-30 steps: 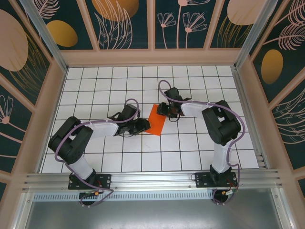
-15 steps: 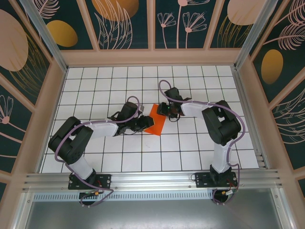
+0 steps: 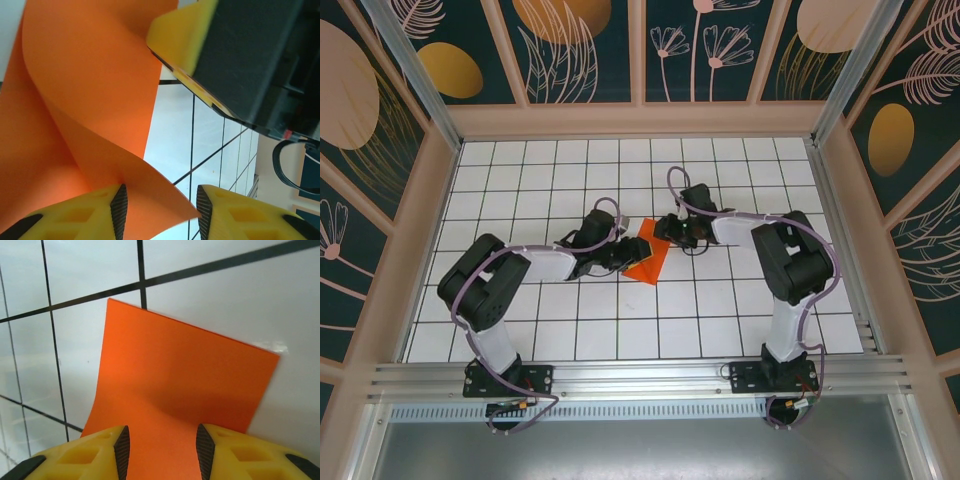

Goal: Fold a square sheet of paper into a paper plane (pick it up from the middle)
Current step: Fold the triangle a second time at the center of the table.

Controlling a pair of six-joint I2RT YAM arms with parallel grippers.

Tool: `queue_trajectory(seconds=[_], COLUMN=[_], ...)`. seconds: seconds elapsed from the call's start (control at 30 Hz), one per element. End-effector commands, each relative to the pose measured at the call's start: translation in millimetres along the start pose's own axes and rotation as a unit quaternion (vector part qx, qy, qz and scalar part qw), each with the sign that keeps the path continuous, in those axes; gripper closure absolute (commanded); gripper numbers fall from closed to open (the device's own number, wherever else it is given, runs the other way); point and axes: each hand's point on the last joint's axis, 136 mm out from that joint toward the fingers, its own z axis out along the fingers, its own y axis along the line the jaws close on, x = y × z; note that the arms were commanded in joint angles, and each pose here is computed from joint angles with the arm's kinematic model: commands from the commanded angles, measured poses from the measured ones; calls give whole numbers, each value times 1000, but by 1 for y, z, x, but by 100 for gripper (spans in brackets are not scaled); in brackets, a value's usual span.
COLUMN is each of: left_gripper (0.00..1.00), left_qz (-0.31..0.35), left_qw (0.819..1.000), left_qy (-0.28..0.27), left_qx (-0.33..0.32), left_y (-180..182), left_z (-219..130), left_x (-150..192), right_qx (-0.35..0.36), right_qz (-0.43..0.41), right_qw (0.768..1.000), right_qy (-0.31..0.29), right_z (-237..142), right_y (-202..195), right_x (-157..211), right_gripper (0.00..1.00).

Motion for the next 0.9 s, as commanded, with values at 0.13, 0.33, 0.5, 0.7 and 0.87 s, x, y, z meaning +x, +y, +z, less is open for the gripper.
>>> queue_trajectory(seconds=[0.13, 0.33, 0.5, 0.7, 0.87], left_gripper=[46, 48, 62, 74, 80], left_qz=[6, 4, 2, 3, 3], left_qw=[1000, 1000, 1000, 1000, 1000], left_qy=[-10, -15, -17, -16, -15], left_qx=[12, 4, -6, -16, -17], left_y=[-5, -1, 3, 8, 9], left_z=[8, 8, 9, 9, 9], left_x=[-7, -8, -9, -8, -7], right_qx=[-127, -140, -149, -161, -164], right_qz=[-21, -31, -30, -48, -59], right_qw=[992, 990, 988, 985, 983], right_qy=[-2, -2, 28, 51, 62], right_z=[-37, -51, -47, -44, -38], right_y=[33, 33, 28, 34, 41], right_x=[-3, 8, 31, 46, 50], right_gripper=[50, 48, 50, 54, 56])
